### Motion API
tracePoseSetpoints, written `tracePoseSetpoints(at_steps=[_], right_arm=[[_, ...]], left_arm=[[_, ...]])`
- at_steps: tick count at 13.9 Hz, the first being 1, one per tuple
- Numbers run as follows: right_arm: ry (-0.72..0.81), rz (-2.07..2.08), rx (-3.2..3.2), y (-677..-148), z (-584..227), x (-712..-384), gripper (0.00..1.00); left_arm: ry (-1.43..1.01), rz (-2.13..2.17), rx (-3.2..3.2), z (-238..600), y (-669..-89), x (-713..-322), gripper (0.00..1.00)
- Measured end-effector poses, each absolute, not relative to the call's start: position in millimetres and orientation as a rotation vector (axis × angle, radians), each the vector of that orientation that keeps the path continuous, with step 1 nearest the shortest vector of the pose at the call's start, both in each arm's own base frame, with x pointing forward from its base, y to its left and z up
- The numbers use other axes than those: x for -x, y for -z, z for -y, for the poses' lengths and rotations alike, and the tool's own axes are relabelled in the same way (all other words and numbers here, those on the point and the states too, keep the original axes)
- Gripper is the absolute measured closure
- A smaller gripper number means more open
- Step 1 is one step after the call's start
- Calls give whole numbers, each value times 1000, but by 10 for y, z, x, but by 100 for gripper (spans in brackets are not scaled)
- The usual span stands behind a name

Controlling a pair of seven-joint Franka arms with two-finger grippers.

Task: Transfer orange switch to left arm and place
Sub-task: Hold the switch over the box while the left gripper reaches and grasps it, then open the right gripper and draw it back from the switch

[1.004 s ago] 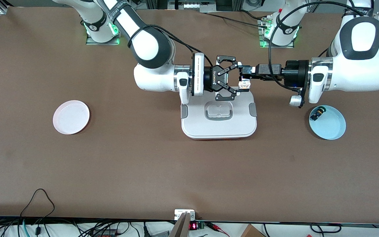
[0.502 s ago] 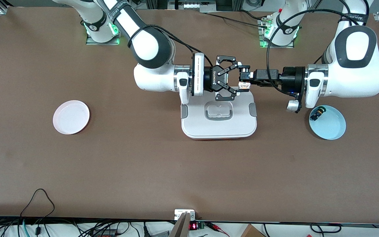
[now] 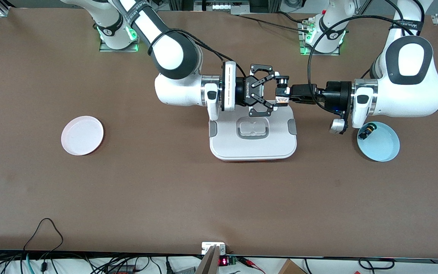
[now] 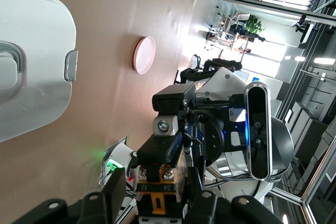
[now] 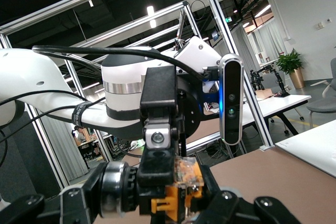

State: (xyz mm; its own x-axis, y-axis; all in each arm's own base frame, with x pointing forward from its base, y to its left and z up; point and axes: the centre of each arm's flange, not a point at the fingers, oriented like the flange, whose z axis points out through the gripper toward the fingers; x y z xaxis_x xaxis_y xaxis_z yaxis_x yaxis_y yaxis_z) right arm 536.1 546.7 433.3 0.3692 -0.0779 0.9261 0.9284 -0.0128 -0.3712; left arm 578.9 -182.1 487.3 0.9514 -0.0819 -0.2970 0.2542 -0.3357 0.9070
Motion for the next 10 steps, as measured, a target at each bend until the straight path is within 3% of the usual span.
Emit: tracePoseSetpoints(at_steps=[3,10], right_arm=[[987,867,1326,-4332,-5484,-5353,27],[989,868,1325,-4338,-5490,-5349,27]], left_arm=[[344,-133,-1864,1777,-4896,-5803,64],[347,-131,-1862,1768,-4899,-5802,64]])
